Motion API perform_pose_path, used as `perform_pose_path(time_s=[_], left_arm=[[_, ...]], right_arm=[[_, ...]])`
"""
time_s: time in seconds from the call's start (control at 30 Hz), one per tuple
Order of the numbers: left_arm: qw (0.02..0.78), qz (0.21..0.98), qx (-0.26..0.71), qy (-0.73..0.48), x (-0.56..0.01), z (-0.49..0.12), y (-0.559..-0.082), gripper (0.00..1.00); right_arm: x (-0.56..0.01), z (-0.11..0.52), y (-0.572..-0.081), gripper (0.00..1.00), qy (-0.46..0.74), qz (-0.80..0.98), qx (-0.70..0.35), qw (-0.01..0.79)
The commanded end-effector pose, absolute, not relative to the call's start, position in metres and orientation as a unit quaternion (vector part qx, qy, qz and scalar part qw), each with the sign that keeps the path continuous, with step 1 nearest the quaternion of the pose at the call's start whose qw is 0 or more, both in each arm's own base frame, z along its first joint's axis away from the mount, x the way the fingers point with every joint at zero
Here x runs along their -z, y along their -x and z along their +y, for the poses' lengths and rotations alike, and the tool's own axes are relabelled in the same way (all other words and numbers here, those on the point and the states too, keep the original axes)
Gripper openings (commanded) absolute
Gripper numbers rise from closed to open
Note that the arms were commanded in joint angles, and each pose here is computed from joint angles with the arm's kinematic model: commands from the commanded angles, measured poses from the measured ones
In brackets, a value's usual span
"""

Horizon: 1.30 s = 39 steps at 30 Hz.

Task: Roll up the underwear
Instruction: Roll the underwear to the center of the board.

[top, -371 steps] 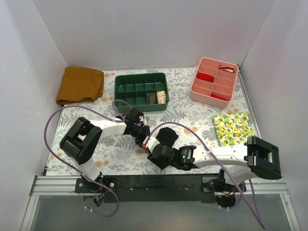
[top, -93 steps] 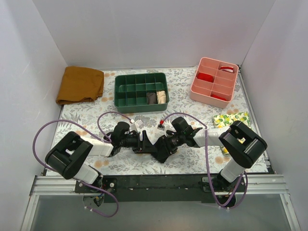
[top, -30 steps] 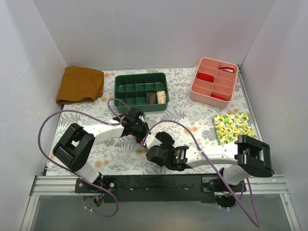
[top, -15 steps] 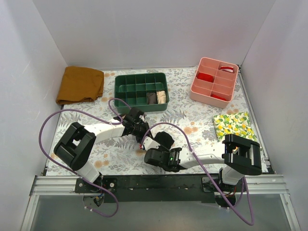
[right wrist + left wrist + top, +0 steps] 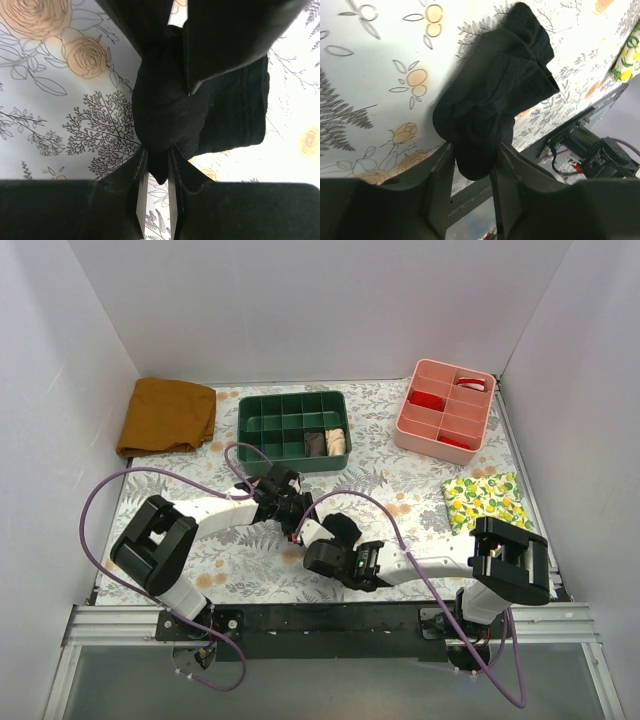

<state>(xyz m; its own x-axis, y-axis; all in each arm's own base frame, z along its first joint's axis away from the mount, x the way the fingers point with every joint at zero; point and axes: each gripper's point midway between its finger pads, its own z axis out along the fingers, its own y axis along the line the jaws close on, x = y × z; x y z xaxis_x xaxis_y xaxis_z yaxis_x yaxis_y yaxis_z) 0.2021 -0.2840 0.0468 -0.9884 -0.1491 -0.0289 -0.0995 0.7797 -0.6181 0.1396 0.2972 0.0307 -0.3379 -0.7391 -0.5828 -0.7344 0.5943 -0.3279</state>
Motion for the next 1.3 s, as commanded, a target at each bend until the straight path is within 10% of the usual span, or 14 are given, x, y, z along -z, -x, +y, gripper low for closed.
perform_pose_path(time_s=[0.0,0.1,0.33,1.27], left_arm=[[0.065,0.955,0.28,0.073,-0.037,-0.262,-0.2,0.41],[0.067,0.954,0.283,0.077,-0.036,-0.261,-0.199,0.47],[0.098,0.947,0.293,0.085,-0.047,-0.259,-0.208,0.98],[0.175,0.896,0.382,0.144,-0.073,-0.214,-0.199,0.98]], right_arm=[[-0.02,0.322,-0.111,0.15,0.467,0.824,-0.106,0.303],[-0.026,0.328,-0.11,0.14,0.467,0.823,-0.14,0.291],[-0.036,0.334,-0.106,0.09,0.449,0.828,-0.213,0.26],[-0.039,0.342,-0.109,0.07,0.418,0.809,-0.401,0.097]])
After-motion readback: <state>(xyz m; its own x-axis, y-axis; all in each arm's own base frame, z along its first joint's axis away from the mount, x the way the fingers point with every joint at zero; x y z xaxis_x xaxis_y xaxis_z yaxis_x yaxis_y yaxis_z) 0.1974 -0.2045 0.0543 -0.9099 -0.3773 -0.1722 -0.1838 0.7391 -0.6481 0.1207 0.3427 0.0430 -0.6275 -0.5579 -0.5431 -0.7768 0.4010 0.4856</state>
